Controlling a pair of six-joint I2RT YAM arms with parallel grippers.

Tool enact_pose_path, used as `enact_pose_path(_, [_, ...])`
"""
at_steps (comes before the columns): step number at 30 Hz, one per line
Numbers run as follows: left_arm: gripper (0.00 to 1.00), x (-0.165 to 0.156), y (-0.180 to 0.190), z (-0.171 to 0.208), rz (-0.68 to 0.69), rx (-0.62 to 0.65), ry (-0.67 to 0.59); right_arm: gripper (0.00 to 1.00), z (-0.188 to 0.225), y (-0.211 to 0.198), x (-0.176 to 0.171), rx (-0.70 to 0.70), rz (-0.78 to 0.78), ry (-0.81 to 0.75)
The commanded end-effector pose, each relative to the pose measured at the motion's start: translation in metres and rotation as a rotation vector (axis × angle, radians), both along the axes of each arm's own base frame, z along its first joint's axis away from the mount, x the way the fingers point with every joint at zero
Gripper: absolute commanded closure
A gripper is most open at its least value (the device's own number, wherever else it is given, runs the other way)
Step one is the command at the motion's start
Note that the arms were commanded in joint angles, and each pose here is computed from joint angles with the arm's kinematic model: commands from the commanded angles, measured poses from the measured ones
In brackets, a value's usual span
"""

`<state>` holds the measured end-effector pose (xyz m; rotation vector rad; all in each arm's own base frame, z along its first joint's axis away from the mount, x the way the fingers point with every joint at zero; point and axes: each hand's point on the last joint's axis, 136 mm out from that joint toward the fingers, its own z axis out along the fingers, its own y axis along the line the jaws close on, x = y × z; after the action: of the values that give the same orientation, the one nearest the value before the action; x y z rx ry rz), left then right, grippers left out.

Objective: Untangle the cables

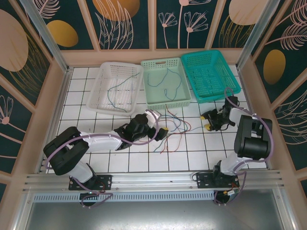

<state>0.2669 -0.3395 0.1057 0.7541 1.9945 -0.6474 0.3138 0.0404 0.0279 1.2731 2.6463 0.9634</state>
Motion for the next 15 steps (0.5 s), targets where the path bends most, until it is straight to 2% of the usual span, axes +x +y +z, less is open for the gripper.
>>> enact_pose_path(1, [0.01,0.001,0.001,0.006,0.003,-0.014,-0.027,0.51,-0.018,0.001,-0.007,0.012,-0.002,0.083])
enact_pose_path(4, [0.01,0.0,0.006,0.004,0.021,-0.006,-0.025,0.51,-0.016,0.006,-0.016,0.046,0.001,0.099])
enact_pose_path(15, [0.02,0.002,0.005,-0.002,0.017,0.015,-0.029,0.5,0.021,-0.002,-0.011,-0.016,0.015,0.046])
